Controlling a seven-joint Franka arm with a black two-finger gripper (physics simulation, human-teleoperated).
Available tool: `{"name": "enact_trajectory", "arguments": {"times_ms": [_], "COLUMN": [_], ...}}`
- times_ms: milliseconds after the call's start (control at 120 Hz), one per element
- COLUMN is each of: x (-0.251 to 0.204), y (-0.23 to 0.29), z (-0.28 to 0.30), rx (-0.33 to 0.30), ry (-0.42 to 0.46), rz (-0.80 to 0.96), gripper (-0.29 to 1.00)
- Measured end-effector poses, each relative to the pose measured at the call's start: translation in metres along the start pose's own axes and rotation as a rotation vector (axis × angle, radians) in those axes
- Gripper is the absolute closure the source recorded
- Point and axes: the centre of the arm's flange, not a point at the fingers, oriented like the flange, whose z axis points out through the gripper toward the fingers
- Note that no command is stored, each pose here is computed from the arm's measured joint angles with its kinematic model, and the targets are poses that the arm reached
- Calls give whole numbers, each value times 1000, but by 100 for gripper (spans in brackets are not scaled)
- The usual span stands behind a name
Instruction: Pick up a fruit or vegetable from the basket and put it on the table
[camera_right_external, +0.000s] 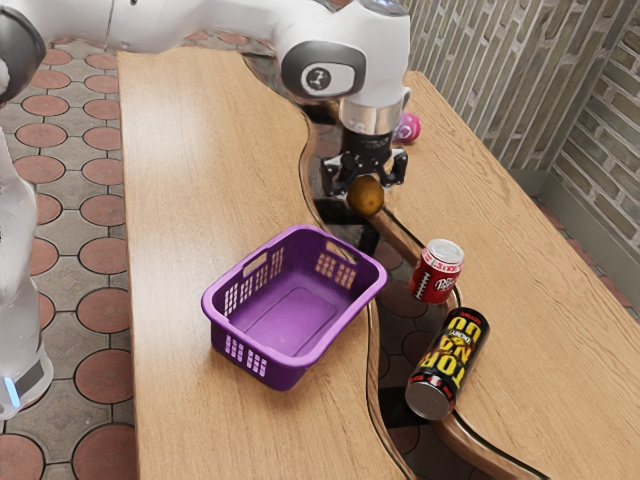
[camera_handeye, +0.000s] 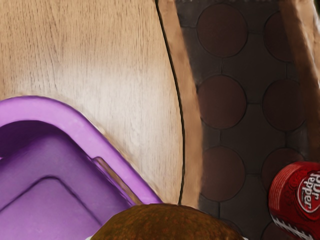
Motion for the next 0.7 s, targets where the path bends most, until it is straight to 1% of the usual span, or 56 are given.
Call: {"name": "enact_trajectory", "arguments": {"times_ms": [50, 133, 183, 233, 292, 342, 408, 483, 508, 525, 600, 642, 700], "x": [44, 106, 119, 118, 121, 123, 123, 120, 106, 85, -53, -124, -225], "y": [20, 61, 78, 89, 93, 94, 94, 94, 87, 78, 22, -6, -48], "z": [15, 73, 115, 142, 157, 160, 160, 150, 133, 114, 25, -11, -41], "rx": [31, 114, 162, 188, 203, 207, 207, 195, 189, 187, 163, 153, 137], "ry": [35, 49, 37, 18, 0, -9, -18, -19, -19, -19, -39, -4, 41], "rz": [23, 97, 173, 261, 342, 407, 486, 571, 614, 649, 835, 997, 1267], "gripper": [42, 44, 47, 48, 33, 23, 14, 8, 7, 6, 4, 3, 2]}}
